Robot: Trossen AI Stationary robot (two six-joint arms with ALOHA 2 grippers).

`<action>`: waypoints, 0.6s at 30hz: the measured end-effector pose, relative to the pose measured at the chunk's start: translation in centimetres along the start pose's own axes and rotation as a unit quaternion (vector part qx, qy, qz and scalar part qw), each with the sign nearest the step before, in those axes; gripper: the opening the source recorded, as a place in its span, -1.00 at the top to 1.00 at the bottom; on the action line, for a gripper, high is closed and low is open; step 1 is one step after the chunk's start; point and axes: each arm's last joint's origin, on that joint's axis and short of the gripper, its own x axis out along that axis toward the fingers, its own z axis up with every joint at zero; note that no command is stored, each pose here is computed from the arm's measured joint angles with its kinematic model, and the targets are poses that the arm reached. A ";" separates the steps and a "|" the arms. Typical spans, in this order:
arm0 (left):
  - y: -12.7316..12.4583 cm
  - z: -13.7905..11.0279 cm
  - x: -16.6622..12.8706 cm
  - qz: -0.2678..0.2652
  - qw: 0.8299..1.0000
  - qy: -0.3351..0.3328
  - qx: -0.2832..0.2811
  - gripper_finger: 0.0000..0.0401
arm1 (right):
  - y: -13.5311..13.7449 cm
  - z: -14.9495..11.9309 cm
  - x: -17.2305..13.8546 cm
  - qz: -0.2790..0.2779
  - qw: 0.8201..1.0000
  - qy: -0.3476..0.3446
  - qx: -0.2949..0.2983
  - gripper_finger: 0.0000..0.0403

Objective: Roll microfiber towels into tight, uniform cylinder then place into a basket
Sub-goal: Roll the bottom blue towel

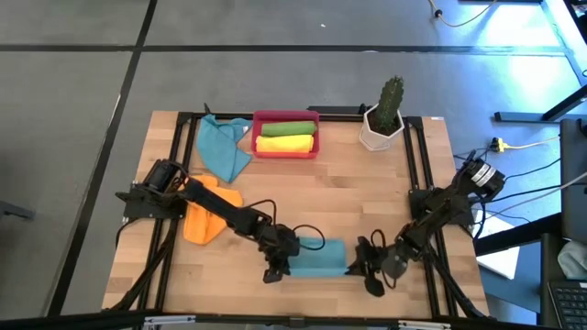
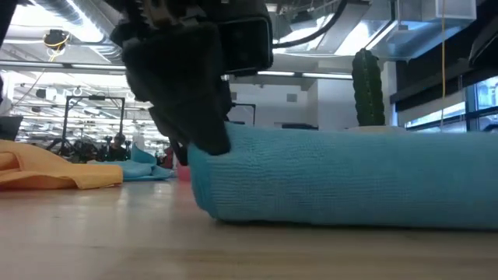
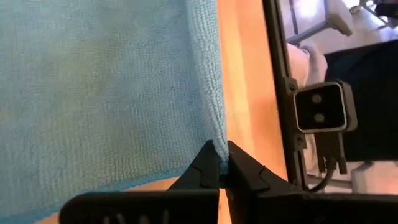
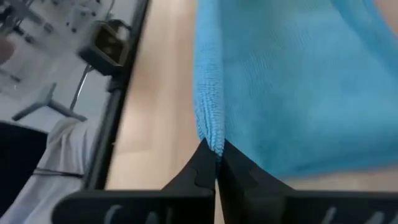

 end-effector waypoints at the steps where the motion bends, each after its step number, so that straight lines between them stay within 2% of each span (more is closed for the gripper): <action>1: 0.2 0.1 -0.1 0.002 1.000 -0.001 -0.006 1.00 | -0.3 -0.1 0.0 -0.002 1.000 0.000 0.011 0.99; 7: 1.6 0.7 -0.7 -0.001 1.000 0.003 -0.028 1.00 | -0.8 -0.2 -0.1 -0.004 0.998 -0.005 0.058 0.99; 12: 2.5 1.1 -1.1 -0.023 0.999 0.018 -0.041 1.00 | -1.2 0.1 0.1 -0.013 0.995 -0.006 0.101 0.99; 18: 3.9 1.1 -1.8 -0.008 0.997 0.040 -0.071 1.00 | -2.5 0.7 0.5 -0.045 0.990 0.008 0.133 0.99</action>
